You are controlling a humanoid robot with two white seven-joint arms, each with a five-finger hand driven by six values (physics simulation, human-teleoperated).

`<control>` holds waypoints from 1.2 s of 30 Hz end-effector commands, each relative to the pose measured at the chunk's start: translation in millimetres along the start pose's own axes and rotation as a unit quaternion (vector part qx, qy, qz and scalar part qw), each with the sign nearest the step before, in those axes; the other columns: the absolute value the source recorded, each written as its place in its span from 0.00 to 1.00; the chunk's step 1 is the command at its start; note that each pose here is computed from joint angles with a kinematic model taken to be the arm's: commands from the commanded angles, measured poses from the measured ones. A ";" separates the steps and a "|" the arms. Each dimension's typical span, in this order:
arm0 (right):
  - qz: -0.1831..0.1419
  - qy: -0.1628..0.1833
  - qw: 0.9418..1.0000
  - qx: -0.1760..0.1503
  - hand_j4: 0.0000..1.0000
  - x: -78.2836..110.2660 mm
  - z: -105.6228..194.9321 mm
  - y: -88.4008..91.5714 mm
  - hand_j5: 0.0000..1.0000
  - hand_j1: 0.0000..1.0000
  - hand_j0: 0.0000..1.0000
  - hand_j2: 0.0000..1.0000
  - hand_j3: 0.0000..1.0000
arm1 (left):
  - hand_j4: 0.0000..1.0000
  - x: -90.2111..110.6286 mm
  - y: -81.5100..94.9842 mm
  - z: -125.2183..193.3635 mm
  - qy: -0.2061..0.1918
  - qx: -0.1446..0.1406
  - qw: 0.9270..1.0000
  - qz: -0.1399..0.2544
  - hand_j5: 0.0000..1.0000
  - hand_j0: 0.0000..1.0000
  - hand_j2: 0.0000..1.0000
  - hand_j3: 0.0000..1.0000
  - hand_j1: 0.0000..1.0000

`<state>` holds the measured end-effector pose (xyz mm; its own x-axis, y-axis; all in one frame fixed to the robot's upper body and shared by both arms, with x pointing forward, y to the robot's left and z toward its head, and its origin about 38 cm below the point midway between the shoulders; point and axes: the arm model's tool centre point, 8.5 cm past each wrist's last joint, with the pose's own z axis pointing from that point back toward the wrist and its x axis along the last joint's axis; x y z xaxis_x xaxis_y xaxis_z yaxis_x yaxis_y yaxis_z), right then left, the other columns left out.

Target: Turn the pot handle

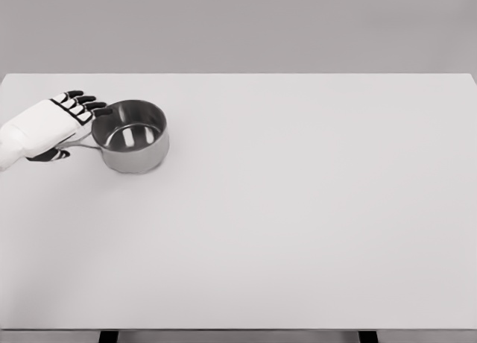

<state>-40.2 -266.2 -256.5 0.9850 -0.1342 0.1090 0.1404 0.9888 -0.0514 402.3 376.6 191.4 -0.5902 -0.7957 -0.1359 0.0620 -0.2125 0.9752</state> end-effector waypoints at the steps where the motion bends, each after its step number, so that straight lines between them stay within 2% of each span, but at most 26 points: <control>1: 0.000 0.000 1.000 0.000 1.00 0.0 0.0 0.0 1.00 1.00 1.00 1.00 1.00 | 1.00 -5.6 -6.8 1.8 0.009 -0.007 1.000 0.008 1.00 1.00 1.00 1.00 1.00; 9: 0.000 0.000 1.000 0.000 1.00 0.0 0.0 0.0 1.00 1.00 1.00 1.00 1.00 | 1.00 -9.7 -5.4 2.2 0.013 -0.007 1.000 0.006 1.00 1.00 1.00 1.00 1.00; 14: 0.000 0.000 1.000 0.000 1.00 0.0 0.0 0.0 1.00 1.00 1.00 1.00 1.00 | 1.00 -10.5 -13.3 4.4 0.017 -0.014 1.000 0.014 1.00 1.00 1.00 1.00 1.00; 17: 0.000 0.000 1.000 0.000 1.00 0.0 0.0 0.0 1.00 1.00 1.00 1.00 1.00 | 1.00 -11.4 -11.8 4.4 0.017 -0.013 1.000 0.013 1.00 1.00 1.00 1.00 1.00; 24: 0.000 0.000 1.000 0.000 1.00 0.0 0.0 0.0 1.00 1.00 1.00 1.00 1.00 | 1.00 -19.9 -6.3 8.8 0.031 -0.010 0.999 0.003 1.00 1.00 1.00 1.00 1.00; 27: 0.000 0.000 1.000 0.000 1.00 0.0 0.0 0.0 1.00 1.00 1.00 1.00 1.00 | 1.00 -30.7 -16.4 14.7 0.046 -0.026 0.999 0.013 1.00 1.00 1.00 1.00 1.00; 36: 0.000 0.000 1.000 0.000 1.00 0.0 0.0 0.0 1.00 1.00 1.00 1.00 1.00 | 1.00 -39.4 -18.2 11.5 0.059 -0.029 0.998 0.013 1.00 1.00 1.00 1.00 1.00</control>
<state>-40.2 -266.2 -256.5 0.9850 -0.1342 0.1089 0.1404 0.9888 -0.0514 415.7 416.7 183.9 -0.4933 -0.8584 -0.1409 0.1169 -0.2259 0.9671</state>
